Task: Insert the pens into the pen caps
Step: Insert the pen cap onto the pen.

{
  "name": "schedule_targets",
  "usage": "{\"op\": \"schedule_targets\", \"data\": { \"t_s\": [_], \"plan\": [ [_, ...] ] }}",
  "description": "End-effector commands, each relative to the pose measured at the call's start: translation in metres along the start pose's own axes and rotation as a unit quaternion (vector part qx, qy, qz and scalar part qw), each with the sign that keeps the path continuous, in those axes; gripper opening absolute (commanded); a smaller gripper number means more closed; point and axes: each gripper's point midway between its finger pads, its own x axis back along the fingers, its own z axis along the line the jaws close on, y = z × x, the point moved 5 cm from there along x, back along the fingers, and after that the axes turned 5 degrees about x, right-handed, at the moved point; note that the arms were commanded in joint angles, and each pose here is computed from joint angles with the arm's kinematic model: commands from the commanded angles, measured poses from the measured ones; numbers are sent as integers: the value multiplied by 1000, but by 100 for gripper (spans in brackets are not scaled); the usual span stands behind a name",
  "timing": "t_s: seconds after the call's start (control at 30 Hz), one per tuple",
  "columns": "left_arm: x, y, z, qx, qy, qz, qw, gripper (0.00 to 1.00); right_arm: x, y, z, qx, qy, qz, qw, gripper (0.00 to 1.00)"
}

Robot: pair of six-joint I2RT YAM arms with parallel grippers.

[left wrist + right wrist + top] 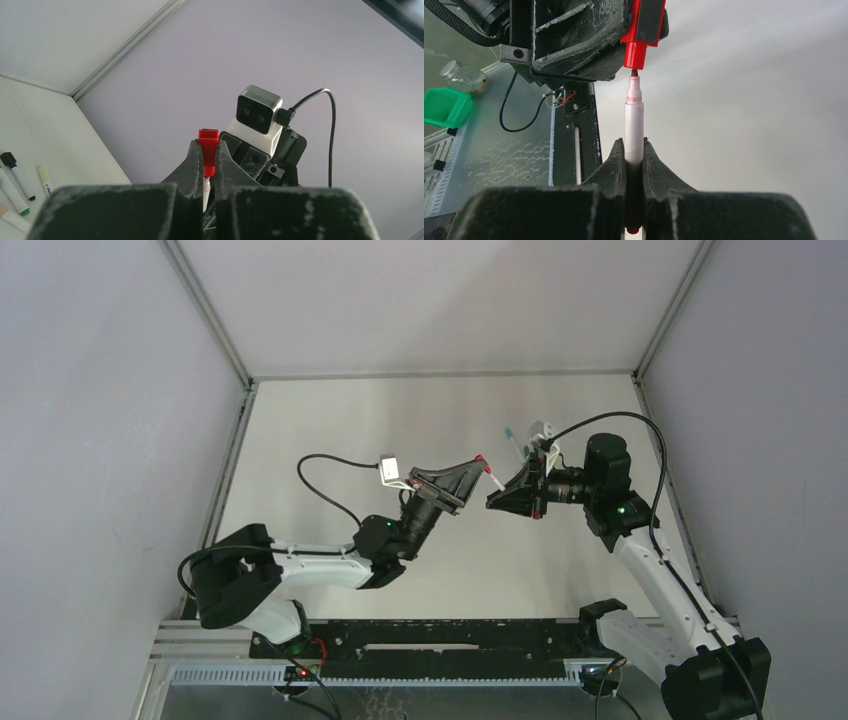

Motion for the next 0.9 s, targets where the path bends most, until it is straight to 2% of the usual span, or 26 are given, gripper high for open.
{"op": "schedule_targets", "data": {
  "t_s": [0.0,0.63,0.87],
  "plan": [
    [-7,3,-13,19,-20,-13,1000,0,1,7,2,15,-5,-11,1000,0],
    [0,-11,-11,38,-29,23,999,0,2,7,-2,13,-18,-12,1000,0],
    [11,-38,0,23,-28,93,995,0,3,7,-4,11,-25,-13,1000,0]
  ]
}}
